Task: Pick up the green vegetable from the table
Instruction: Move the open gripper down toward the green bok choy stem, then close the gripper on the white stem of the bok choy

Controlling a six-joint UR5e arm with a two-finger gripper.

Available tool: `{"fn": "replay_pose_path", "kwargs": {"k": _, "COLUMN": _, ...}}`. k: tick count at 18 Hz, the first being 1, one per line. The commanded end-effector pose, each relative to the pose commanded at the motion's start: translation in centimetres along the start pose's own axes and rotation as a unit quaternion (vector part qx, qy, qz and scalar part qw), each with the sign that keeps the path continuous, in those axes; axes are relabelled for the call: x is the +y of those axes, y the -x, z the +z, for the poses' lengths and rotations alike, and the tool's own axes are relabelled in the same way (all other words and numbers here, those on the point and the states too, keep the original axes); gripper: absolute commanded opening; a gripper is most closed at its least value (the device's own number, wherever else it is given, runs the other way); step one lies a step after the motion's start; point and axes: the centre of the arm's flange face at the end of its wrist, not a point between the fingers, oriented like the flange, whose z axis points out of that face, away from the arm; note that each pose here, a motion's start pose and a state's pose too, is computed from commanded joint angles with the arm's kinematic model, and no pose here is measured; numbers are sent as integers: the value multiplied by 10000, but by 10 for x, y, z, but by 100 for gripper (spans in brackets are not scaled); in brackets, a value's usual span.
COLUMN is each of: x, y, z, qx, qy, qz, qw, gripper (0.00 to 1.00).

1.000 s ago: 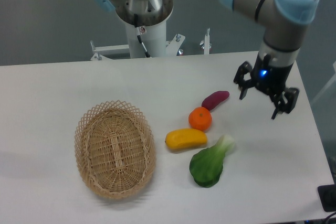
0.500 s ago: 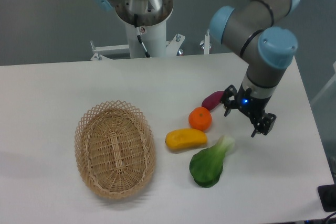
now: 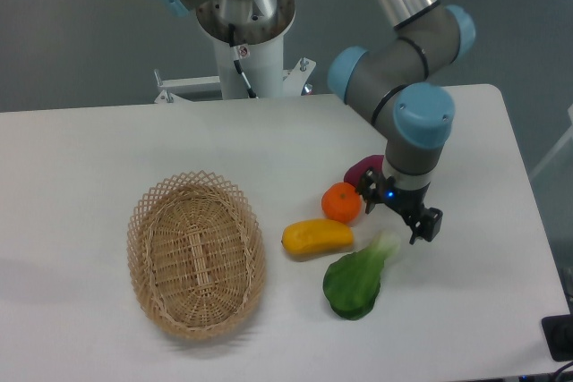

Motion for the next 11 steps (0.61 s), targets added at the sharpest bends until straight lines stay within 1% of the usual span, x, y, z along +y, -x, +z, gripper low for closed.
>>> {"fn": "replay_pose_path", "kwargs": {"k": 3, "x": 0, "y": -1, "z": 11, "qx": -137, "qy": -20, "qz": 29, "qw": 9999, "gripper": 100}}
{"fn": "replay_pose_path", "kwargs": {"k": 5, "x": 3, "y": -2, "z": 18, "qx": -139, "qy": 143, "qz": 26, "qw": 9998, "gripper": 100}}
{"fn": "replay_pose_path", "kwargs": {"k": 7, "x": 1, "y": -3, "z": 23, "qx": -234, "qy": 332, "qz": 77, "qw": 9991, "gripper": 100}}
{"fn": "replay_pose_path", "kwargs": {"k": 11, "x": -3, "y": -9, "z": 29, "qx": -221, "qy": 420, "qz": 60, "qw": 9989, "gripper": 100}}
